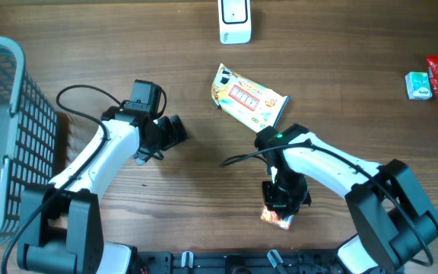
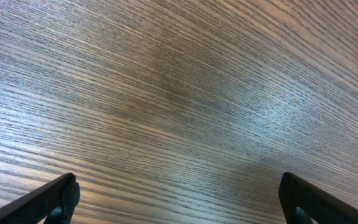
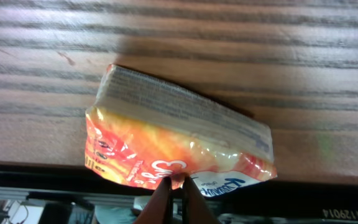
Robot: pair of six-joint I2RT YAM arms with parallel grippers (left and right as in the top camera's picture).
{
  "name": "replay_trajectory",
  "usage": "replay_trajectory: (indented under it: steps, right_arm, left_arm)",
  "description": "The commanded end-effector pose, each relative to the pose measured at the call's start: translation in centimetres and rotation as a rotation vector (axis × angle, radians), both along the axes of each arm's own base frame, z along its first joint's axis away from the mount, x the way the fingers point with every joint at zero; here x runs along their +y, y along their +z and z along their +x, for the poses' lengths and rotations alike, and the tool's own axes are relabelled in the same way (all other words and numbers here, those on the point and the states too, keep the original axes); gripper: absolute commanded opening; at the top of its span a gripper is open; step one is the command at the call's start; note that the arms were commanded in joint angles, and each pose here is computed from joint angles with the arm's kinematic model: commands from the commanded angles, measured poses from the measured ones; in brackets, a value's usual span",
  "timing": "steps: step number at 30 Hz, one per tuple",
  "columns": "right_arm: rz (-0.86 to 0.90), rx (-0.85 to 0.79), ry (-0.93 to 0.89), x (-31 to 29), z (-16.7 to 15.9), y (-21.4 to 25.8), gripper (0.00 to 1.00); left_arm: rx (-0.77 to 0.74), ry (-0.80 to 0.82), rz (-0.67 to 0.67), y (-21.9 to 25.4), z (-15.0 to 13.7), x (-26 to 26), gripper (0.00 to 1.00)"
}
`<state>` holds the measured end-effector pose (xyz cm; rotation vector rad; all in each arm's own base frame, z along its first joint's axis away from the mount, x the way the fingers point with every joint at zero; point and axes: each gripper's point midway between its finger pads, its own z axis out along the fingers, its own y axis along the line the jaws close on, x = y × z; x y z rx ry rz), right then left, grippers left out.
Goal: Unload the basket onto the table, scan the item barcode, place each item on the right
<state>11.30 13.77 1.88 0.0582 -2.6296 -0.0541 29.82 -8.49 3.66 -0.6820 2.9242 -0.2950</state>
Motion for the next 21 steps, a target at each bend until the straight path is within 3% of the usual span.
replay_trajectory:
  steps: [1,4,9,14,16,21]
  right_arm:
    - [0.008,-0.017,-0.022,0.6,-0.2,-0.4,0.09]
    - [0.11,-0.087,-0.028,2.4,0.7,-2.3,0.11]
    - [0.2,-0.26,-0.179,4.4,6.1,-3.1,0.13]
    - [0.205,-0.358,-0.435,-0.7,12.8,-2.2,0.08]
    - [0.208,-0.333,-0.518,-3.1,13.2,-2.0,0.04]
    - [0.237,-0.28,-0.473,-3.8,11.5,-0.3,0.04]
  left_arm:
    - [-0.017,0.002,0.007,0.4,0.4,0.2,1.0]
    - [-0.017,0.002,0.007,0.4,0.4,0.2,1.0]
    - [-0.017,0.002,0.007,0.4,0.4,0.2,1.0]
    - [-0.018,0.002,0.007,0.4,0.4,0.2,1.0]
    - [-0.018,0.002,0.007,0.4,0.4,0.2,1.0]
    - [-0.017,0.002,0.007,0.4,0.4,0.2,1.0]
